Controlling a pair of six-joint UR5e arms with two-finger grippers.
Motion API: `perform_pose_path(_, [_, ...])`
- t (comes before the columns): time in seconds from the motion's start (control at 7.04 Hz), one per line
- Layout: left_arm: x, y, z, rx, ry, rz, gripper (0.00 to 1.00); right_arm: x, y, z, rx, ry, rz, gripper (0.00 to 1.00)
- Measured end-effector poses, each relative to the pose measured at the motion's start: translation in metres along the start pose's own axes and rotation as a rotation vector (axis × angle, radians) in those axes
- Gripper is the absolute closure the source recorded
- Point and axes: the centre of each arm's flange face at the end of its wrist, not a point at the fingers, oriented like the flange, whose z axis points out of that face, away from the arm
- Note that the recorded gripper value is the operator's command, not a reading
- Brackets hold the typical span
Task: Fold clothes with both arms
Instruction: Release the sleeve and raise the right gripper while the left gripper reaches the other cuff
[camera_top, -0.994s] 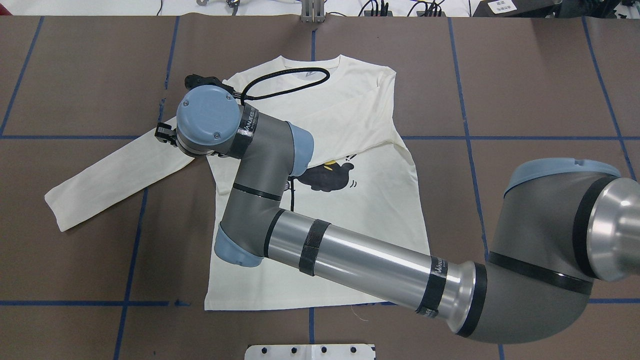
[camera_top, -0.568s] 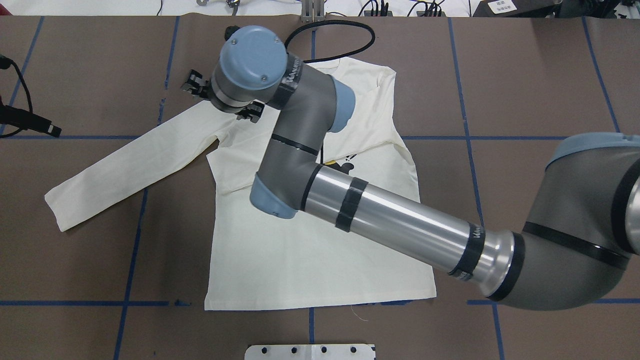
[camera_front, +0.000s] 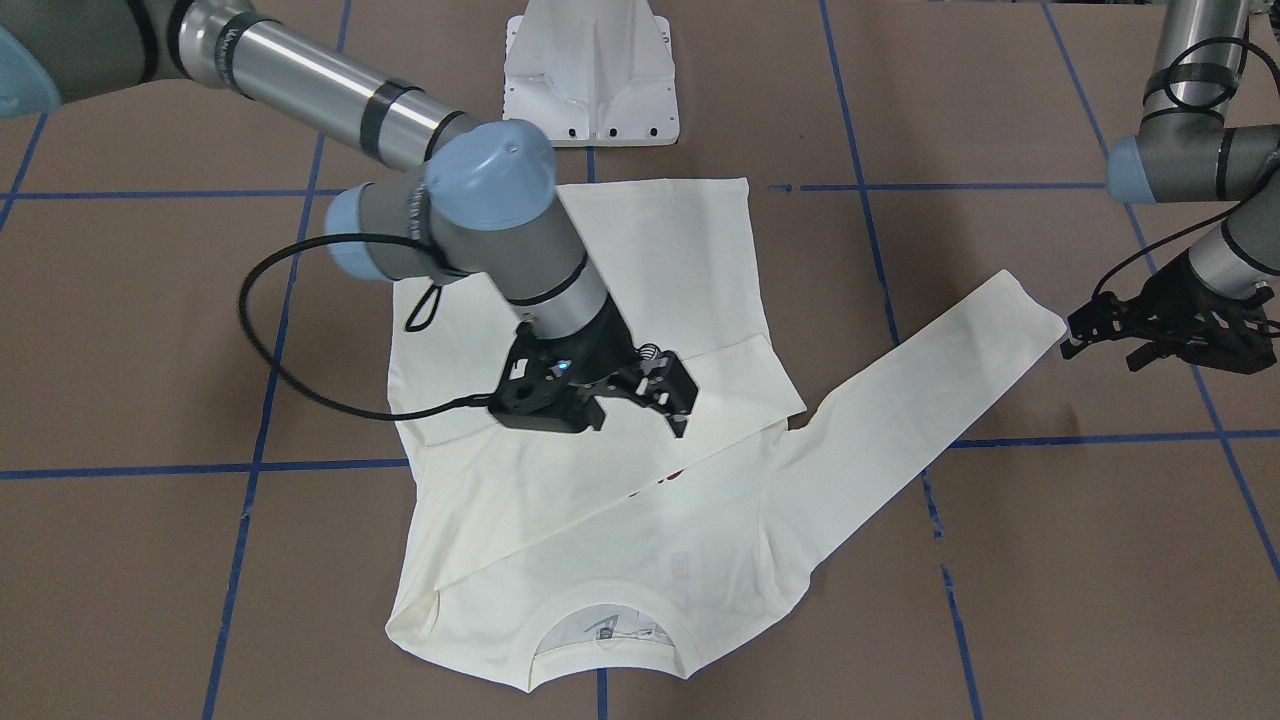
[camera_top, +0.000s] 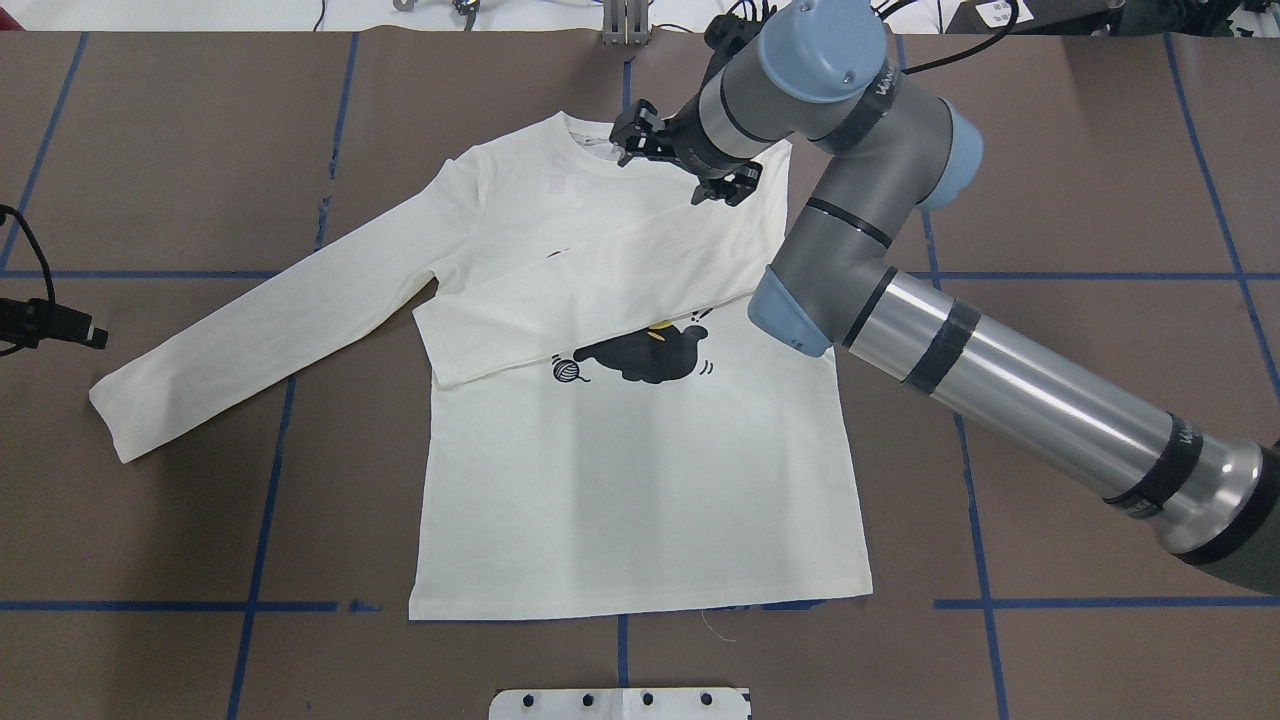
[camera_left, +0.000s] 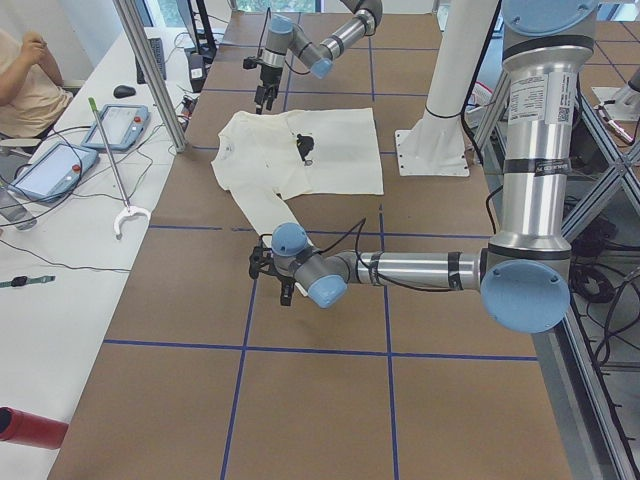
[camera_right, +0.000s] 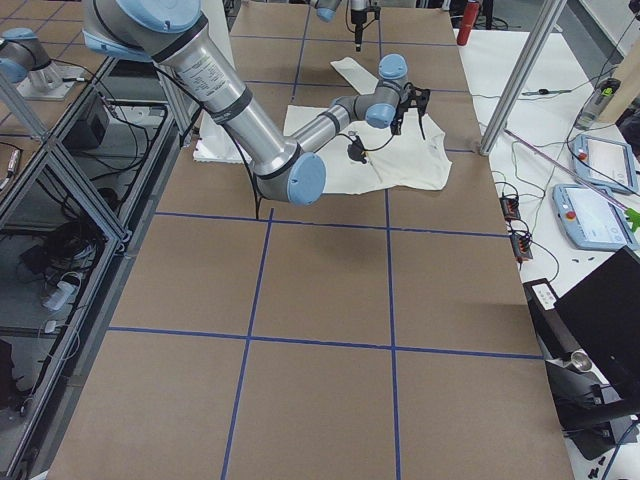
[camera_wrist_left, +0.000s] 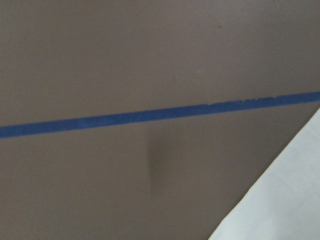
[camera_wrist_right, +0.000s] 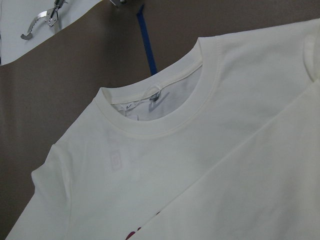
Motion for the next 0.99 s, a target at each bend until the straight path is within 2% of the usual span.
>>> perform_pose_path(0.43, [0.007,0.015,0.015,-0.04,0.014,-0.022,0.03,0.015,-0.014,-0.012,0.009,0.0,-0.015,0.0])
perform_pose_path(0.99, [0.017,0.028,0.03,-0.076,0.012,-0.017,0.19,0.019,-0.019,-0.014,0.017,0.002,-0.011,0.0])
